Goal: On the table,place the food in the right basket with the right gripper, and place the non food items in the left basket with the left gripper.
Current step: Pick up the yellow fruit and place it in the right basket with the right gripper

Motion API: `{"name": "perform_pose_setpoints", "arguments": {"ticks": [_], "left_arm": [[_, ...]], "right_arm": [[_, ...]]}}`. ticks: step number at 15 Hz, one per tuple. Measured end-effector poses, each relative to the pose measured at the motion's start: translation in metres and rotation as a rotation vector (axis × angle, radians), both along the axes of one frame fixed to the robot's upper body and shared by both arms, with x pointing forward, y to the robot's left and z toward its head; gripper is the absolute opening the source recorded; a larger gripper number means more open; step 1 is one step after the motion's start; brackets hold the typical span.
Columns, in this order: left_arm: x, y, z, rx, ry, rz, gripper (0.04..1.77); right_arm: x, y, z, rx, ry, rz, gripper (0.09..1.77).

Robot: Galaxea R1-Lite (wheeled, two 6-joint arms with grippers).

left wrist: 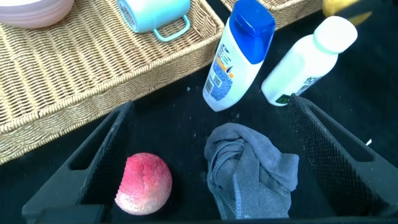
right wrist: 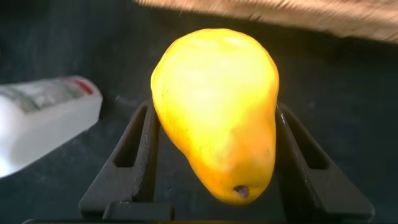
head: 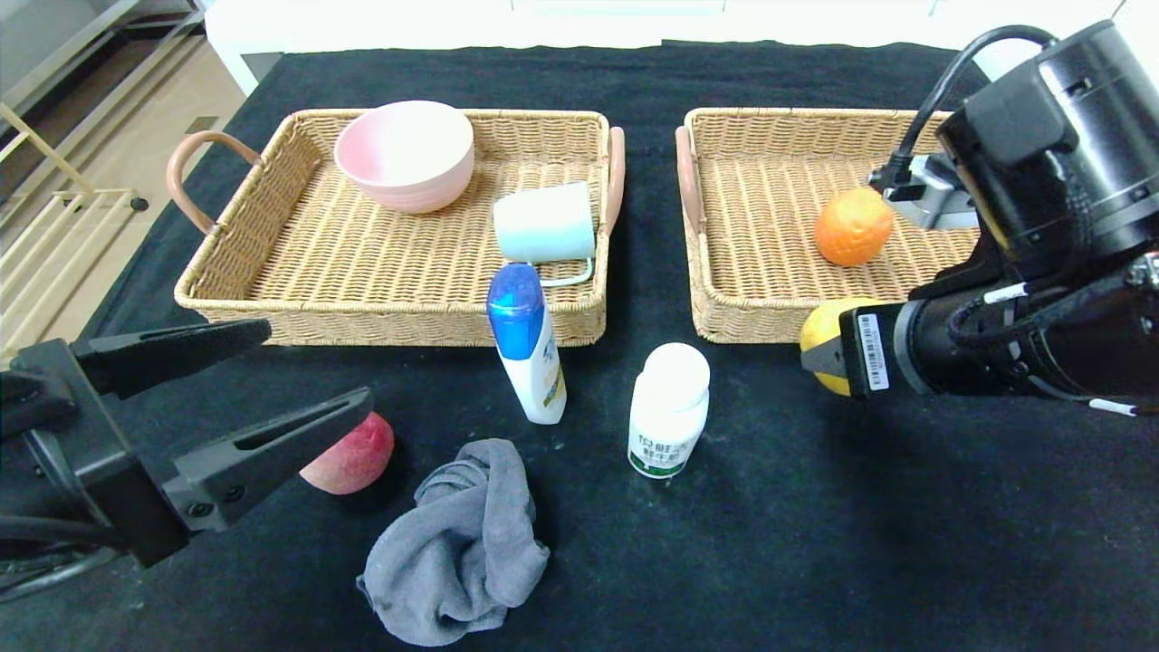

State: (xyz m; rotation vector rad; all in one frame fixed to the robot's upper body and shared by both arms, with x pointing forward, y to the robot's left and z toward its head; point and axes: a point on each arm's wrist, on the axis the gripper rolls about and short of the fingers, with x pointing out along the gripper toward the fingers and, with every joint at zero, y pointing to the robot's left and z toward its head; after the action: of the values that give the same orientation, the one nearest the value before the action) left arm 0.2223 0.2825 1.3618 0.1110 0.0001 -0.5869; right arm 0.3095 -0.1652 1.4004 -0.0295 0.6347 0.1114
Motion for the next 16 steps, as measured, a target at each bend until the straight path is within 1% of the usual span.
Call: {"name": "perform_pose_setpoints", "arguments": {"ticks": [2, 5, 8, 12, 16], "left_arm": [[0.0, 0.0, 0.0, 0.0, 0.0, 0.0, 1.76], [0.0, 0.0, 0.0, 0.0, -0.001, 0.0, 1.76], [-0.001, 0.0, 0.001, -0.002, -0.004, 0.0, 1.76], [-0.001, 0.001, 0.002, -0.003, -0.008, 0.0, 1.76], [-0.002, 0.001, 0.002, -0.004, -0.012, 0.001, 1.76]], "right_arm": [[0.004, -0.007, 0.01, 0.008, -0.035, -0.016, 1.11], [0.017, -0.017, 0.027, 0.038, -0.1, -0.059, 1.11], [0.036, -0.02, 0.039, 0.076, -0.204, -0.08, 1.11], [0.061, -0.014, 0.041, 0.115, -0.319, -0.092, 1.11], [0.079, -0.009, 0.037, 0.1, -0.377, -0.089, 1.11]]}}
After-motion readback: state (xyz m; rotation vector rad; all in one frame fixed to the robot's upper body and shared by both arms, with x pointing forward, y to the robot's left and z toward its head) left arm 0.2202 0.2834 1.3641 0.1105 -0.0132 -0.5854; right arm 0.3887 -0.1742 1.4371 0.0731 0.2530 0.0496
